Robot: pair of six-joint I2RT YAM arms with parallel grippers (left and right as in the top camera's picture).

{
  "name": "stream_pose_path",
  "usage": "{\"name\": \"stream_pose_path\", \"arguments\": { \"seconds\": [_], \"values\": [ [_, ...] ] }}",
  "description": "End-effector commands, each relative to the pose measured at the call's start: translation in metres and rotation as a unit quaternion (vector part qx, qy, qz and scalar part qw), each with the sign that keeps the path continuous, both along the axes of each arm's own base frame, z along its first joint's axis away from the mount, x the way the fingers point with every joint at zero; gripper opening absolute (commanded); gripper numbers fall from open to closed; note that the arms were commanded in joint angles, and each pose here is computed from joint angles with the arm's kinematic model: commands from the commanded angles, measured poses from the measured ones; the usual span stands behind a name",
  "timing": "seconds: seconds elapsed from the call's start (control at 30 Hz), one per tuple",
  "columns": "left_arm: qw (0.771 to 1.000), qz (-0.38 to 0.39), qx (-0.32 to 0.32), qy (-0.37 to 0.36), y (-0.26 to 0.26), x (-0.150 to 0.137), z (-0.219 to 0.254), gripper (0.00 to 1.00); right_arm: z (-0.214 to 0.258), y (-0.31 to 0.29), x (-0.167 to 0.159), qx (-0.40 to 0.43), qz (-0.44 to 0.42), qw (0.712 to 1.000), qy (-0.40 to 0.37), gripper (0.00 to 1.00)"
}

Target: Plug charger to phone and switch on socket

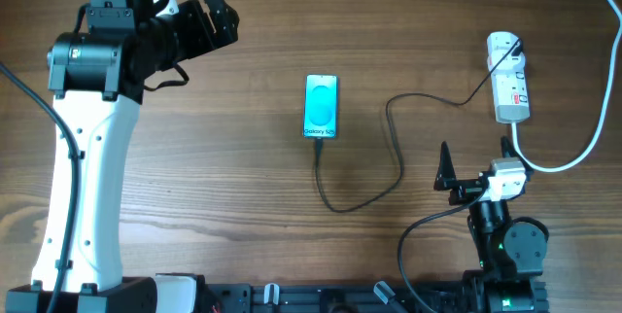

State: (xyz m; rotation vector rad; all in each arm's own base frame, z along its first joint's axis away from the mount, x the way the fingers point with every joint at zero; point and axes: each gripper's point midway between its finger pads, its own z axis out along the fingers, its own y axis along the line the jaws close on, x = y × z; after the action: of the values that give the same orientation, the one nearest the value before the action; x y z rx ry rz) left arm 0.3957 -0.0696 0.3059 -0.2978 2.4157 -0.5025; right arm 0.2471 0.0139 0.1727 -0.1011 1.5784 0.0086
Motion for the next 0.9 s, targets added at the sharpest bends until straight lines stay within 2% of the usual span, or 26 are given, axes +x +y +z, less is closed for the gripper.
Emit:
{"name": "stream_pose_path", "arguments": {
  "seconds": [0.0, 0.2, 0.3, 0.37, 0.63, 0.87],
  "values": [
    [1.000, 0.006, -0.001, 0.004, 0.003, 0.002, -0.003, 1.00, 0.003, 0.000, -0.001, -0.010, 0.000, 1.000, -0.008, 1.00],
    [1.000, 0.007, -0.001, 0.001, 0.003, 0.001, -0.001, 1.00, 0.003, 0.000, -0.001, -0.010, 0.000, 1.000, -0.008, 1.00],
    [1.000, 0.018, 0.015, 0.010, 0.010, -0.010, -0.001, 1.00, 0.003, 0.000, -0.001, -0.010, 0.000, 1.000, -0.008, 1.00],
    [0.999, 0.021, 0.022, 0.032, 0.014, -0.029, -0.003, 1.00, 0.003, 0.000, -0.001, -0.010, 0.000, 1.000, -0.008, 1.00],
    [0.998, 0.021, 0.023, 0.048, 0.016, -0.062, -0.029, 1.00, 0.003, 0.000, -0.001, -0.010, 0.000, 1.000, -0.008, 1.00],
    [1.000, 0.022, 0.018, 0.000, 0.018, -0.097, -0.069, 1.00, 0.003, 0.000, -0.001, -0.010, 0.000, 1.000, -0.008, 1.00]
  ]
}}
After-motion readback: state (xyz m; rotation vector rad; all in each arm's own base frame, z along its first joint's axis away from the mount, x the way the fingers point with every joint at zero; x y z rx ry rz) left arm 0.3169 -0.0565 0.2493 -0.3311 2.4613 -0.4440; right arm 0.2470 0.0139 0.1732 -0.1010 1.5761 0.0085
